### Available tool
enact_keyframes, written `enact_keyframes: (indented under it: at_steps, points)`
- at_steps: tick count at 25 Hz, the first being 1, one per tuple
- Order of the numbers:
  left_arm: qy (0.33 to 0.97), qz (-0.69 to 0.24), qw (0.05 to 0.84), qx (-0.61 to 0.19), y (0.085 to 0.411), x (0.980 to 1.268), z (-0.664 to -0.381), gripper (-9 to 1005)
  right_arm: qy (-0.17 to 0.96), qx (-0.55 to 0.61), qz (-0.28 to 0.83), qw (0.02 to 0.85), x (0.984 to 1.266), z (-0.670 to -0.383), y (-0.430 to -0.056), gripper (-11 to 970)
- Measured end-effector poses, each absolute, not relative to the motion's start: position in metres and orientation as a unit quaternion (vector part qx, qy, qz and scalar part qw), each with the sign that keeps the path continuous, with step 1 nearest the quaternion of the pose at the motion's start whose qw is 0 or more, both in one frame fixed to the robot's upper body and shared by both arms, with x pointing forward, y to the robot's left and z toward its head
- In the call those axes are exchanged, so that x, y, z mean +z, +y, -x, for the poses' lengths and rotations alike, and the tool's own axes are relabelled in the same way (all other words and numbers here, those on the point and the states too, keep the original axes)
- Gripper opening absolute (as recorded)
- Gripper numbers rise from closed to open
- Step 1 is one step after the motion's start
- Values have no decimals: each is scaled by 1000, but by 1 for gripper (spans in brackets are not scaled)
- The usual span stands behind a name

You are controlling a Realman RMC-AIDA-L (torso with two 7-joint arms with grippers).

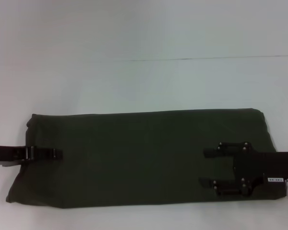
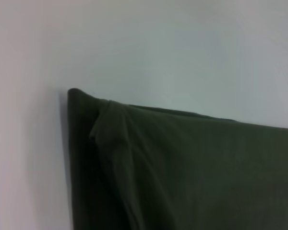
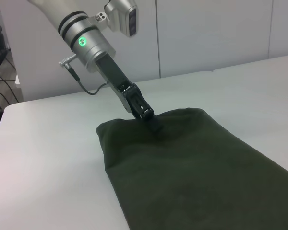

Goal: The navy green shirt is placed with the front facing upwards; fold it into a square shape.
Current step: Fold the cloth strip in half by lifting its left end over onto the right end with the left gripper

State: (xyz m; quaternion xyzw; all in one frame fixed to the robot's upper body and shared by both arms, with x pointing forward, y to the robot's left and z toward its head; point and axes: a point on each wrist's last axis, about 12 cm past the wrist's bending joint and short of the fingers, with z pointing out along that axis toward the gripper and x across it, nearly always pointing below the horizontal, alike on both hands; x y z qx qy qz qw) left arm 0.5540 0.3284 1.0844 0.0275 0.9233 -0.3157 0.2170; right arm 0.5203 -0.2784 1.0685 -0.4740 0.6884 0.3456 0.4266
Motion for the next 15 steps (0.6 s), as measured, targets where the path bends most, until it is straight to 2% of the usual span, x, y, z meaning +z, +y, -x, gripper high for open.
enact_keyframes:
  at_steps: [5,10,13,15]
  points:
    - [923,-30,218,-315,327,1085,-555,800,688,346,474,427,1069,-520,-278,779]
    - [923,-28,218,-316,328,1086,-556,583,689,346,474,427,1068,-520,-279,778]
    - [923,-28,218,-316,328,1086,-556,323,688,346,474,427,1069,-520,-278,778]
    - [923,-29,219,-315,328,1086,-556,253,688,346,474,427,1069,-520,-278,778]
